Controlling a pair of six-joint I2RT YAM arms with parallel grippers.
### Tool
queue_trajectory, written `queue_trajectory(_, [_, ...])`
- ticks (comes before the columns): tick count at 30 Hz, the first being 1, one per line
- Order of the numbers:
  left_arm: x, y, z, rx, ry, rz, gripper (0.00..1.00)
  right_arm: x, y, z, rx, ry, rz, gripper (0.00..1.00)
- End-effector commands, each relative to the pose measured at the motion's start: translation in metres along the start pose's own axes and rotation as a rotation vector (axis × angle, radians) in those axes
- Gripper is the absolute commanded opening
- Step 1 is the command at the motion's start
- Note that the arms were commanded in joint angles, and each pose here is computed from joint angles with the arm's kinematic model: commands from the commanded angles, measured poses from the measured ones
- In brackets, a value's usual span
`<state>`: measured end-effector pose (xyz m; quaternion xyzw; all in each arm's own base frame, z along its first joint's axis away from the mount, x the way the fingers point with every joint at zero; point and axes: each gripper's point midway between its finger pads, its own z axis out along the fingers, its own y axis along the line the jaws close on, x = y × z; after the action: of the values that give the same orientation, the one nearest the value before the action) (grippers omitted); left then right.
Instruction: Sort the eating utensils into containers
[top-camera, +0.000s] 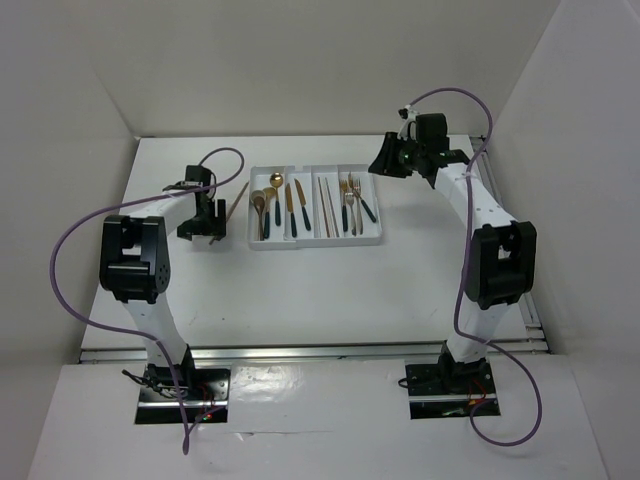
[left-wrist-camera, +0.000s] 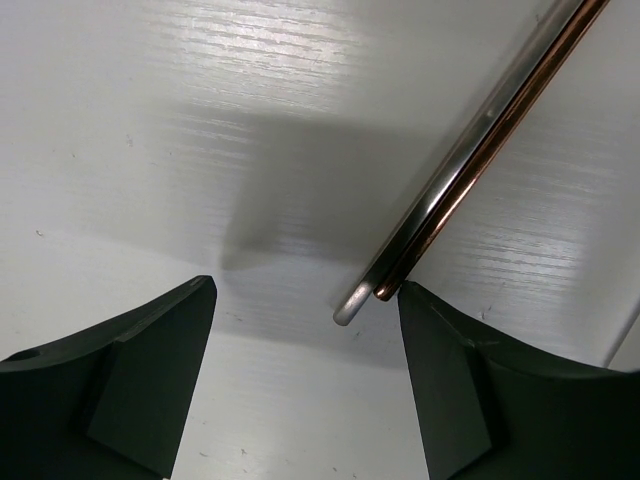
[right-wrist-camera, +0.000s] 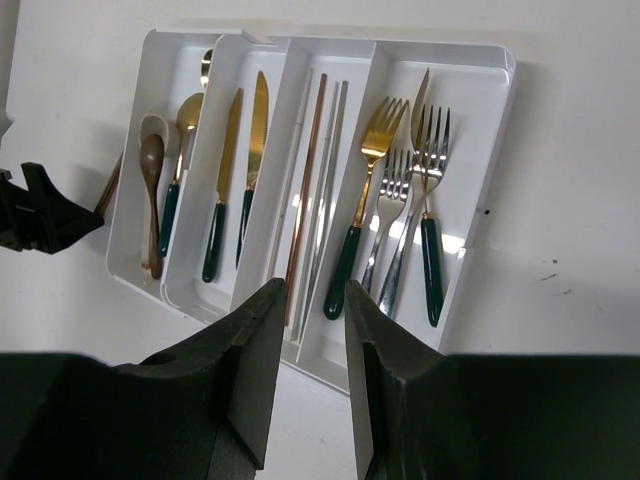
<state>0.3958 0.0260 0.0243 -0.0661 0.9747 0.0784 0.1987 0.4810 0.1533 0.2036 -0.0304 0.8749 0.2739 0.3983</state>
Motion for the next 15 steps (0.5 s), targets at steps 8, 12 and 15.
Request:
queue_trajectory(8, [0.019,0.021,-0.003,-0.031,0.041,0.001,0.87,-0.02,0.009,0.0,-0.034,-0.05,-0.04,0.38])
queue_trajectory(12, [0.035,0.02,-0.008,-0.014,0.057,0.003,0.87,-0.021,0.008,0.002,-0.034,-0.05,-0.04,0.38])
queue_trajectory(15, [0.046,0.02,-0.012,-0.005,0.066,-0.005,0.87,-0.021,0.008,0.002,-0.034,-0.05,-0.03,0.38])
